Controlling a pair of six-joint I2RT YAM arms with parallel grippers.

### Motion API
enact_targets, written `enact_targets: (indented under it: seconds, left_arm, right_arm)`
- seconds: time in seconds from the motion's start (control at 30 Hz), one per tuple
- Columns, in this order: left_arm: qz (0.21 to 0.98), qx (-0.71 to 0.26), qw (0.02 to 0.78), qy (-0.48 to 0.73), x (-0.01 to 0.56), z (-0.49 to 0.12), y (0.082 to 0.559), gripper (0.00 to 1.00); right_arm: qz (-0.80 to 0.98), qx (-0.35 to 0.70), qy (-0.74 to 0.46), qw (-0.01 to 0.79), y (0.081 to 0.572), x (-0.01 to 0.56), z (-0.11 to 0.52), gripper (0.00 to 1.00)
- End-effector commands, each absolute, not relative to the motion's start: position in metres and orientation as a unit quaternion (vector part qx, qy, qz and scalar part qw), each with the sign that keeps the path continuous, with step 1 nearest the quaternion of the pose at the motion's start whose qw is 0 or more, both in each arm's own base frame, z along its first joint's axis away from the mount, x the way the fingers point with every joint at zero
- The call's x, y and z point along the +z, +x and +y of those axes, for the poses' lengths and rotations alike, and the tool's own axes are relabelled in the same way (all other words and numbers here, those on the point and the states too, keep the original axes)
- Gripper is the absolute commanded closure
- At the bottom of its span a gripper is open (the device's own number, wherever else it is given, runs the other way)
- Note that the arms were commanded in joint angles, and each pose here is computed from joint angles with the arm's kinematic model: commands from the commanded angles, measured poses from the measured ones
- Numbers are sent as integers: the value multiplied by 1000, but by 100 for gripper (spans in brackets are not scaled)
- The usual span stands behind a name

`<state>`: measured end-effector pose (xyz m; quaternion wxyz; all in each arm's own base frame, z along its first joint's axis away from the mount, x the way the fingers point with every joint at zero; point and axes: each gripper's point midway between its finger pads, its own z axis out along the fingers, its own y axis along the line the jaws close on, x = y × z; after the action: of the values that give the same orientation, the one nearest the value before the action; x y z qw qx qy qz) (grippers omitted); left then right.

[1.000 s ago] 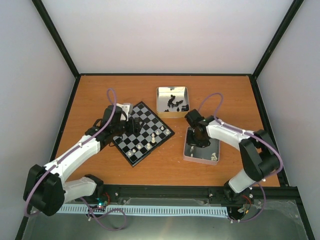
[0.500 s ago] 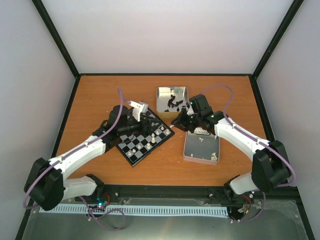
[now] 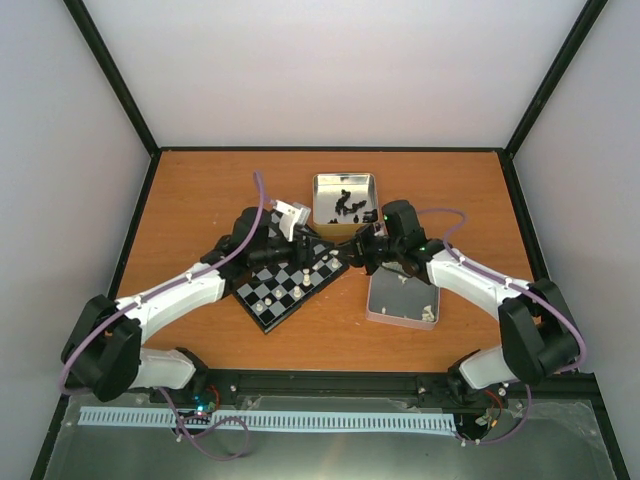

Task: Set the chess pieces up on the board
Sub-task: Place the chess piece on the chessboard.

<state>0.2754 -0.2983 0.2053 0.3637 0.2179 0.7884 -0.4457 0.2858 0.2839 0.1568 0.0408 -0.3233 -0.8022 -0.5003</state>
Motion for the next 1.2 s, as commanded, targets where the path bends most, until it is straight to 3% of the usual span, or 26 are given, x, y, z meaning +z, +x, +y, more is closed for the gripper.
enact_targets:
  seconds: [0.0, 0.2, 0.4, 0.53, 0.9, 1.0, 1.17]
  left_arm:
    - [765, -464, 380, 236, 226, -309, 278, 48]
    - [766, -468, 365, 249, 219, -315, 278, 67]
    - [776, -458, 353, 249, 209, -315, 279, 68]
    - [774, -458, 358, 250, 212, -315, 280, 78]
    - [781, -450, 357, 246, 208, -316, 285, 95]
    - [783, -443, 360, 246, 208, -313, 286, 98]
    - [800, -410, 361, 247, 206, -305, 287, 99]
  right_arm:
    - [-765, -528, -366, 54, 290, 175, 283, 86]
    - [-753, -539, -374, 57, 292, 179, 284, 85]
    - [-749, -546, -372, 55, 293, 182, 285, 85]
    - [-751, -545, -368, 57, 292, 180, 285, 85]
    - [-755, -543, -363, 58, 290, 178, 285, 85]
    - [-757, -541, -361, 54, 291, 177, 285, 81]
    - [-773, -530, -347, 42, 291, 172, 284, 61]
